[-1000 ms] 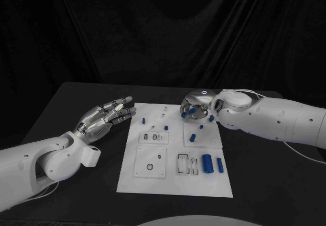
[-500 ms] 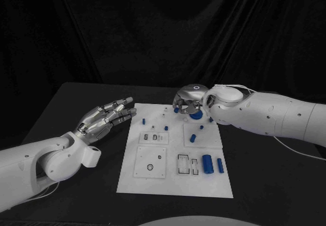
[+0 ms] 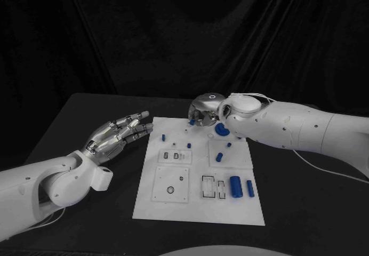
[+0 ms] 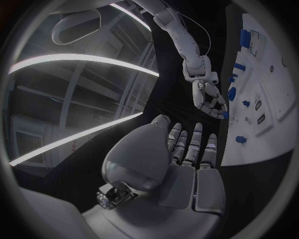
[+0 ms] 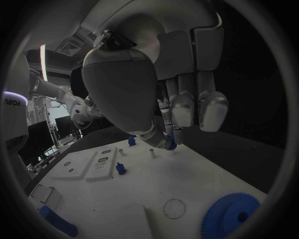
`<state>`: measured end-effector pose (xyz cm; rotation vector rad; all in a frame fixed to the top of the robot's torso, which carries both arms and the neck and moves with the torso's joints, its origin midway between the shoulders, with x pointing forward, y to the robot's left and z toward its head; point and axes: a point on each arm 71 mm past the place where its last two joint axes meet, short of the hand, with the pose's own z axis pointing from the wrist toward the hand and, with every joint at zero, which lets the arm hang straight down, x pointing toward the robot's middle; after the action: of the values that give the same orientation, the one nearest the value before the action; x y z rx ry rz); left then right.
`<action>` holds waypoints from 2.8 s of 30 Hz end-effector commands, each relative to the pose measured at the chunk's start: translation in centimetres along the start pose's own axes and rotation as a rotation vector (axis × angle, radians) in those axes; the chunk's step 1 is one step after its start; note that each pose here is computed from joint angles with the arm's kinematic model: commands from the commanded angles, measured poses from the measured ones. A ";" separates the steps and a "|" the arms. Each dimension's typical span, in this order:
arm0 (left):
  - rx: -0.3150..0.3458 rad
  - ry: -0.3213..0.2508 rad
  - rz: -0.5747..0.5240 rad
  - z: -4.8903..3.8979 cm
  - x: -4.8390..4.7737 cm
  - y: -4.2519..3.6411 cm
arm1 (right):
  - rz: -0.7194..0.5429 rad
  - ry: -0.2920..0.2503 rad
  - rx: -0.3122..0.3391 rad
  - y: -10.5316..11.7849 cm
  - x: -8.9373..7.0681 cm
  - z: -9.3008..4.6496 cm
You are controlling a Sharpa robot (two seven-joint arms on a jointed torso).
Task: Assemble the parts on the task board
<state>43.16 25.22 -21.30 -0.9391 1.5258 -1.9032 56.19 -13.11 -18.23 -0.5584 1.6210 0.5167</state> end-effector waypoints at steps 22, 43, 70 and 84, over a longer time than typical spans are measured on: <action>0.012 0.009 -0.003 0.35 0.19 -0.05 | -0.018 -0.022 0.036 -0.5 -0.4 1.0; 0.012 0.020 -0.008 0.66 0.29 0.09 | -0.018 0.006 0.046 -0.5 -0.2 1.3; 0.007 0.029 -0.012 0.92 0.35 0.24 | -0.012 0.042 0.046 -0.1 0.6 1.8; -0.003 0.032 -0.014 0.95 0.35 0.33 | -0.009 0.065 0.058 0.2 1.1 2.0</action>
<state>43.71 24.45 -21.58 -0.9332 1.5463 -1.9134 57.47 -11.59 -19.21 -0.5574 1.6622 0.4760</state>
